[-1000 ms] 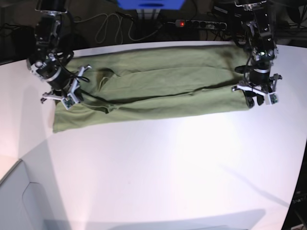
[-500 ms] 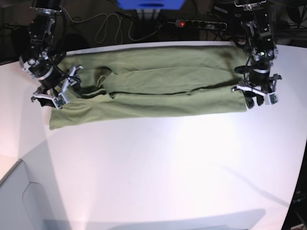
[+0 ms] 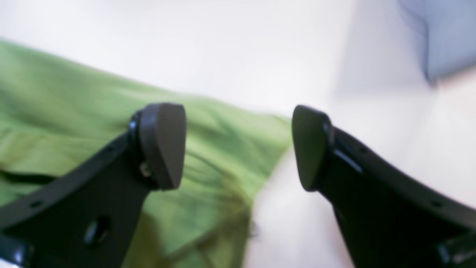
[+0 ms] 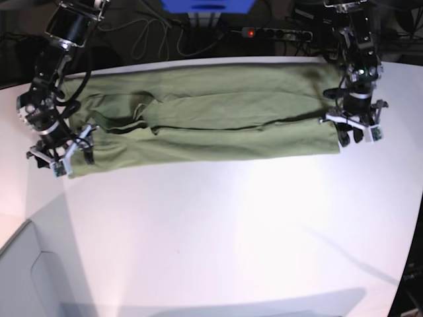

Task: Fold the T-shirt properly
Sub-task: 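Shift the right gripper along the folded sleeve edge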

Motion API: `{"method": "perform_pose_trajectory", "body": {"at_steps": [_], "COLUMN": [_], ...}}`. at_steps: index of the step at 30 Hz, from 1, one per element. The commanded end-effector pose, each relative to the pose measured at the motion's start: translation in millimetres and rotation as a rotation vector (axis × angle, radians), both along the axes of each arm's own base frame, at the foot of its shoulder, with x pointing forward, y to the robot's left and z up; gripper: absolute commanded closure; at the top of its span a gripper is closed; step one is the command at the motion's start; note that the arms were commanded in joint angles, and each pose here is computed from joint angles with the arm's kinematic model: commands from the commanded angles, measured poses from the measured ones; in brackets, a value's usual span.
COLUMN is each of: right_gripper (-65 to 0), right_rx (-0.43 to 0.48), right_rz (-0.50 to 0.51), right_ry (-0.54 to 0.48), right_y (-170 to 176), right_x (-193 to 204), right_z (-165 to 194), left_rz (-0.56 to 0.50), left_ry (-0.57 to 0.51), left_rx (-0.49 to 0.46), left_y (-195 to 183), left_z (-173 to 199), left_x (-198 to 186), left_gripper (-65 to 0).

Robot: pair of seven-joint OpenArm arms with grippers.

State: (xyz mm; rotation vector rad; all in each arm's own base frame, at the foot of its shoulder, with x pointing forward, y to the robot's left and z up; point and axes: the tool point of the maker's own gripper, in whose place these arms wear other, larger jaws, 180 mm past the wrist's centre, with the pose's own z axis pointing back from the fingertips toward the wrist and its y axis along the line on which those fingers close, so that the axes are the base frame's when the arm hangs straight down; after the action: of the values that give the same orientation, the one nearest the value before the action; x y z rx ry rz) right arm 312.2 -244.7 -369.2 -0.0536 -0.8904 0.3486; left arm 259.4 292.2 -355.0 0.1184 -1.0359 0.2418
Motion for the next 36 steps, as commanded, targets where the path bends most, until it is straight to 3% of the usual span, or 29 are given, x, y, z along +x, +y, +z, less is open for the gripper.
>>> {"method": "perform_pose_trajectory", "body": {"at_steps": [1,4,16,18,23,27,36], "right_gripper": [-39.2,-39.1,-38.1,-33.3,-12.4,-0.3,-0.2], "right_rx": [0.005,0.017,0.080,0.088,0.089,0.093,0.093], "right_rz": [-0.021,-0.071,-0.080,-0.082,-0.082,-0.081,-0.080], "right_ry": [-0.041,0.015,0.082,0.090,0.076,0.063,0.025], "right_y": [-12,-31,-25,-25,-25,-24,-25], "right_x": [12,8,4,5,11,17,31], "right_z": [12,-2,-30,-33,-29,-25,-12], "left_rz": [-0.003,-0.002,0.000,0.000,0.000,0.000,0.000], "left_ry": [-0.044,-0.042,-0.046,-0.046,-0.043,-0.040,-0.039], "left_rx": [0.021,0.020,0.018,0.018,0.018,0.017,0.017], "left_y": [3,4,4,4,4,4,4], "left_z": [13,12,13,13,12,11,11], "left_x": [5,5,7,7,6,5,5], "left_gripper": [-21.4,-21.4,-21.4,-21.4,-21.3,-21.3,-21.3]}}
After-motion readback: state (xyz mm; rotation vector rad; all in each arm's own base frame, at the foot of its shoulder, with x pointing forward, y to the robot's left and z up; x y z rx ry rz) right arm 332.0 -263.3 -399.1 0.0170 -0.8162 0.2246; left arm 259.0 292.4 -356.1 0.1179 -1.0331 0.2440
